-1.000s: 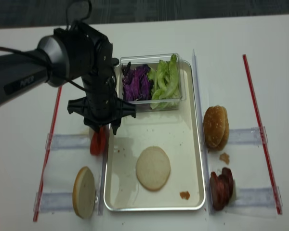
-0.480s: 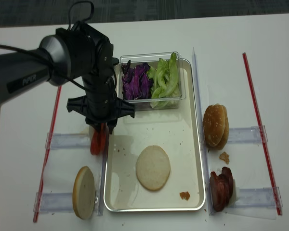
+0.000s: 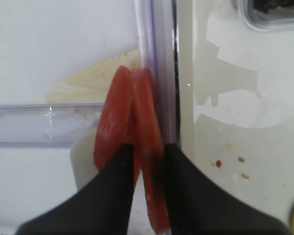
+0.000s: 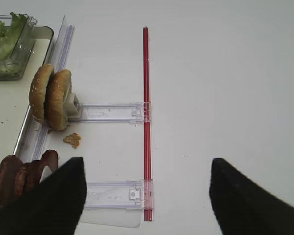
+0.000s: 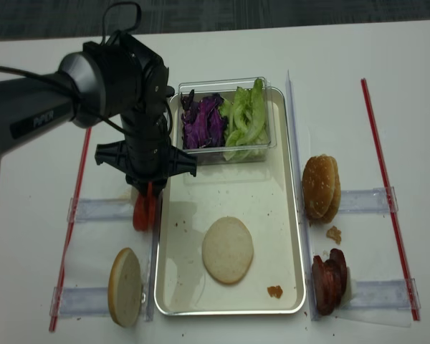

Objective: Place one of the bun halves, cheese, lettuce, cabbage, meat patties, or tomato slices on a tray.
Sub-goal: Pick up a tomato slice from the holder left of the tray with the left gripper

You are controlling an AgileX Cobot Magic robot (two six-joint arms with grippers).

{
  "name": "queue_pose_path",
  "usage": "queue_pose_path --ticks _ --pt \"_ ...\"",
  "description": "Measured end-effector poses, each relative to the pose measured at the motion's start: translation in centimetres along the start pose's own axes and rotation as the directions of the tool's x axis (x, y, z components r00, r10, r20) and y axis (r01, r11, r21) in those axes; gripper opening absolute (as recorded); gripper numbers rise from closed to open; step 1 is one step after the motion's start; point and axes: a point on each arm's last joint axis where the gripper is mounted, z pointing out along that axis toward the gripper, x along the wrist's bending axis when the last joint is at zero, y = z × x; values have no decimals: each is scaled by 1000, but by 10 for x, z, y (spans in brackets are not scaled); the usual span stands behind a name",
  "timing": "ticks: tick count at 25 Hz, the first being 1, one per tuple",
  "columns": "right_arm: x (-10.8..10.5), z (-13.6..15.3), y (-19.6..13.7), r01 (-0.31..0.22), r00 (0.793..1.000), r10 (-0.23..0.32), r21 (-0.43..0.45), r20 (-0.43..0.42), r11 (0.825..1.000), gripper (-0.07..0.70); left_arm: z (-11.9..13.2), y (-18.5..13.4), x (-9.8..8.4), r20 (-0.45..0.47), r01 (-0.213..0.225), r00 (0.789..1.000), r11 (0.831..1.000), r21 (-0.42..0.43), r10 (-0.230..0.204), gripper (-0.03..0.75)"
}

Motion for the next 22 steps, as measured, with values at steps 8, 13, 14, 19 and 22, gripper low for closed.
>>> queue_pose_path --ticks 8,13,14,19,22 --pt "0 0 0 0 1000 0 0 0 1000 563 0 0 1 -11 -2 1000 1000 1 2 51" --pt "0 0 0 0 1000 0 0 0 1000 563 0 0 1 -15 0 1000 1000 4 0 13" --pt "0 0 0 0 1000 0 0 0 1000 563 0 -1 1 -16 0 1000 1000 6 0 8" --pt "0 0 0 0 1000 0 0 0 1000 563 0 -1 2 -19 0 1000 1000 10 0 5" --pt "0 0 0 0 1000 0 0 0 1000 563 0 -1 2 -19 0 1000 1000 10 0 4"
